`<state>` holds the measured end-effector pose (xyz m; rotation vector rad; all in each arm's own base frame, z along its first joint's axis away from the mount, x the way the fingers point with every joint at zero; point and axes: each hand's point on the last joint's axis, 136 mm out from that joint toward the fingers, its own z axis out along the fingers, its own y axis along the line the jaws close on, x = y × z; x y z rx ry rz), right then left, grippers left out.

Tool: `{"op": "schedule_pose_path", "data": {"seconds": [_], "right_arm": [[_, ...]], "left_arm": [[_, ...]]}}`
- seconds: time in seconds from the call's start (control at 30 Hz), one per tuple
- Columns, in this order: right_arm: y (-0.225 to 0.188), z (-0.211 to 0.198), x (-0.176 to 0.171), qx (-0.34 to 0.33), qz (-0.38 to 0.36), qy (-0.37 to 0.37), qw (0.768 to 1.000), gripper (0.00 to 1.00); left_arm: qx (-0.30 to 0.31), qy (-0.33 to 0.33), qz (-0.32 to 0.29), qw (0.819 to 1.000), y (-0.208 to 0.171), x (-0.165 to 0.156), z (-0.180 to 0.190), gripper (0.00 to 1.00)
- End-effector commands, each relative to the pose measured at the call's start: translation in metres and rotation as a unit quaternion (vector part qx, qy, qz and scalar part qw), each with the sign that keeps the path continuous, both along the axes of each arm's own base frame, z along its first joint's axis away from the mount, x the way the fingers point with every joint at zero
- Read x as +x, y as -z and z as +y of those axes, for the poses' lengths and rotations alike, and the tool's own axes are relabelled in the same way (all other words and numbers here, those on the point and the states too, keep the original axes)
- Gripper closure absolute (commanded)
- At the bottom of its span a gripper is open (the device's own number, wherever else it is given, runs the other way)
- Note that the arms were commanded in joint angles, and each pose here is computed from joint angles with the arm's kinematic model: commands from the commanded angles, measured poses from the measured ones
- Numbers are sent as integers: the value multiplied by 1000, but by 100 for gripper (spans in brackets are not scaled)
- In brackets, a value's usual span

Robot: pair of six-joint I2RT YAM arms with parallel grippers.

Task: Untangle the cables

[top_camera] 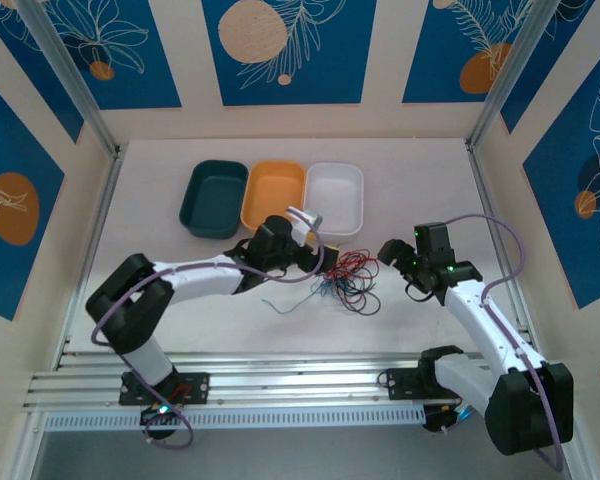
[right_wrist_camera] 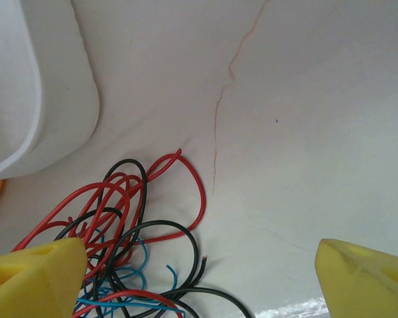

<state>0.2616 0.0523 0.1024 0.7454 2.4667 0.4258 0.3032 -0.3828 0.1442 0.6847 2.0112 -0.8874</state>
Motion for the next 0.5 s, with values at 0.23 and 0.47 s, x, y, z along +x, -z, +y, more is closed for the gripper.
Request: {"op": "schedule_pose_path", "data": {"seconds": [0.23, 0.47], "right_arm": [[7, 13, -12, 22, 31, -9, 999, 11], [12, 28, -9, 29, 41, -32, 998, 12]], "left_arm": [[15, 38, 35, 999, 26, -7, -36, 41], [3, 41, 50, 998, 32, -12, -38, 67]]}}
